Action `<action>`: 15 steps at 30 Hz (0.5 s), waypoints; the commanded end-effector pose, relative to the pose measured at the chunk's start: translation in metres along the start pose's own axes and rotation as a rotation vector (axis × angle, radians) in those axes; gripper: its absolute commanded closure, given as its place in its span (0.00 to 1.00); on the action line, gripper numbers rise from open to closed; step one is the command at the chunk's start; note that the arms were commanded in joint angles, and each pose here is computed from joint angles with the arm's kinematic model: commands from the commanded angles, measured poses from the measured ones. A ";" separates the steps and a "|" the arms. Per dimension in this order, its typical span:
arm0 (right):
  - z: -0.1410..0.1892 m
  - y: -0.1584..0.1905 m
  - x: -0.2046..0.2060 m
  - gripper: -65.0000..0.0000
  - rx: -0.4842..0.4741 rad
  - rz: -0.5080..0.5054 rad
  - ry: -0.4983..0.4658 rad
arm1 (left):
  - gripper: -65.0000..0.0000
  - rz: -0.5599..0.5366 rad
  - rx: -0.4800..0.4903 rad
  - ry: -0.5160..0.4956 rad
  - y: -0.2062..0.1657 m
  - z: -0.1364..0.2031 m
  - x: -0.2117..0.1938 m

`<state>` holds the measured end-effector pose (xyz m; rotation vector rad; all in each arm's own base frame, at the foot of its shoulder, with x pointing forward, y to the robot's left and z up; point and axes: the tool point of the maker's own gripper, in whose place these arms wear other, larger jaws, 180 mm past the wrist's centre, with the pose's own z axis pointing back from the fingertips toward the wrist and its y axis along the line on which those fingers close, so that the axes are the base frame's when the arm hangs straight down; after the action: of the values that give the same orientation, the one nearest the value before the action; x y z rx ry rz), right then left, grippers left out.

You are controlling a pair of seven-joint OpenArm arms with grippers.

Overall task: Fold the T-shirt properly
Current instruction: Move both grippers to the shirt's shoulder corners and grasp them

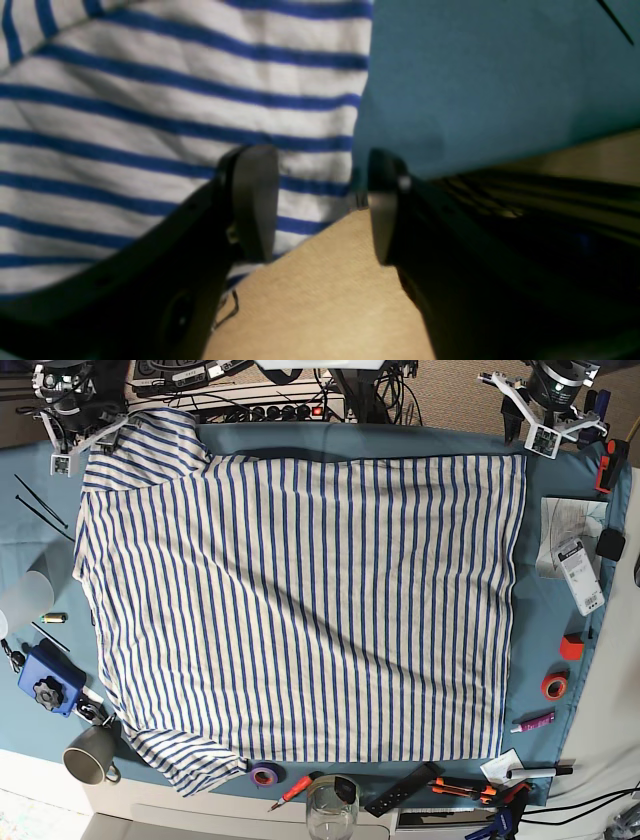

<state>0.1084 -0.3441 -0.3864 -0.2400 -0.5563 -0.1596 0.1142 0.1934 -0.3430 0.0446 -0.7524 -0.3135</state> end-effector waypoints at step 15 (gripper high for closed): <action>-0.015 0.017 -0.035 0.55 0.142 -0.075 0.142 | 0.62 0.016 -0.002 -0.084 0.003 -0.003 0.024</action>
<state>0.1185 -0.3356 -0.4015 -0.0941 -0.5846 -0.2033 0.1285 0.1905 -0.3373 0.0258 -0.7995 -0.2941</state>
